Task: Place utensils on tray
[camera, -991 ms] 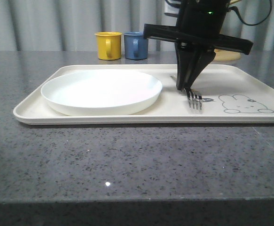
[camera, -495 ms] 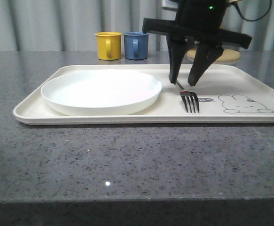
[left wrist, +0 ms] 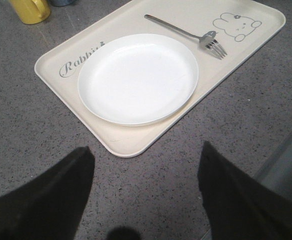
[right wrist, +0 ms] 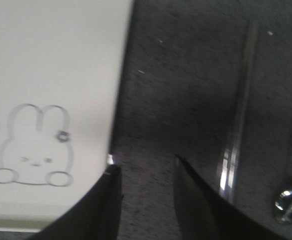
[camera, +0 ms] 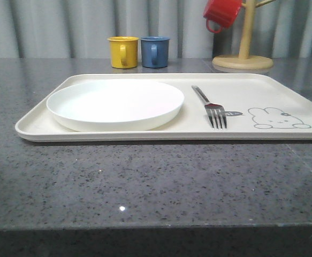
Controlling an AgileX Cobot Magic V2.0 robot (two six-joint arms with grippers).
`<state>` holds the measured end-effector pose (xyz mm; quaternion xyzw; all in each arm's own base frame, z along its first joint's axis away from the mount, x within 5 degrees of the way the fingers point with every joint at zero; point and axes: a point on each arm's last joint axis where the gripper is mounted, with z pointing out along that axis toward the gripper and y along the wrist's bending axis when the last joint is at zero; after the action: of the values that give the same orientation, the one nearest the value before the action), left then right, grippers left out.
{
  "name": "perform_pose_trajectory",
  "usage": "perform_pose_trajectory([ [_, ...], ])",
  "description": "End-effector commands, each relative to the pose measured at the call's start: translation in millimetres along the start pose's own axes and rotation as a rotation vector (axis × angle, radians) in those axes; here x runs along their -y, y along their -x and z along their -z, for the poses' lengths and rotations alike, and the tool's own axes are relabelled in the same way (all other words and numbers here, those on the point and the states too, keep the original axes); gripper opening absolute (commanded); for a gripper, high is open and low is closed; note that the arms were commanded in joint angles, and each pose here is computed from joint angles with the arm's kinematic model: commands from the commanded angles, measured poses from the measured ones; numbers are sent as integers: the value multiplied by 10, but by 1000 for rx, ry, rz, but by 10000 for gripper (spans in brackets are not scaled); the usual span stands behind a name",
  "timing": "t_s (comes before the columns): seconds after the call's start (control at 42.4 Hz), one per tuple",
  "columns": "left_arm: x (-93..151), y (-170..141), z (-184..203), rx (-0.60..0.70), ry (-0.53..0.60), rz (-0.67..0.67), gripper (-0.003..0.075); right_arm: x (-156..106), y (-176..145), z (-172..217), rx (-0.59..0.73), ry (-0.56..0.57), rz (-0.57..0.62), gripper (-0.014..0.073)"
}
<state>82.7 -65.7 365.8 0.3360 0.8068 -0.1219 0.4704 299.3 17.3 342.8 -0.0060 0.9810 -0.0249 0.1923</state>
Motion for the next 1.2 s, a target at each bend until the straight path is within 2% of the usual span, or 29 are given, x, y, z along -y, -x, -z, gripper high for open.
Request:
perform_pose_trajectory([
  [0.0,-8,131,61,104,2,8,438,298,-74,34,8,7,-24,272],
  [0.142,-8,131,61,104,2,8,438,615,-131,-127,-47,-6,-107,272],
  [0.236,-8,131,61,104,2,8,438,724,-130,-207,-69,-16,-132,272],
  [0.543,-8,131,61,104,2,8,438,762,-79,-520,-147,-17,-93,272],
  [0.92,-7,131,61,104,0,9,438,762,-46,-731,-187,2,-100,270],
  [1.014,-7,131,61,104,0,9,438,756,-45,-731,-187,8,-103,231],
  [1.179,-6,131,61,104,-1,10,438,756,-45,-731,-187,8,-103,111],
])
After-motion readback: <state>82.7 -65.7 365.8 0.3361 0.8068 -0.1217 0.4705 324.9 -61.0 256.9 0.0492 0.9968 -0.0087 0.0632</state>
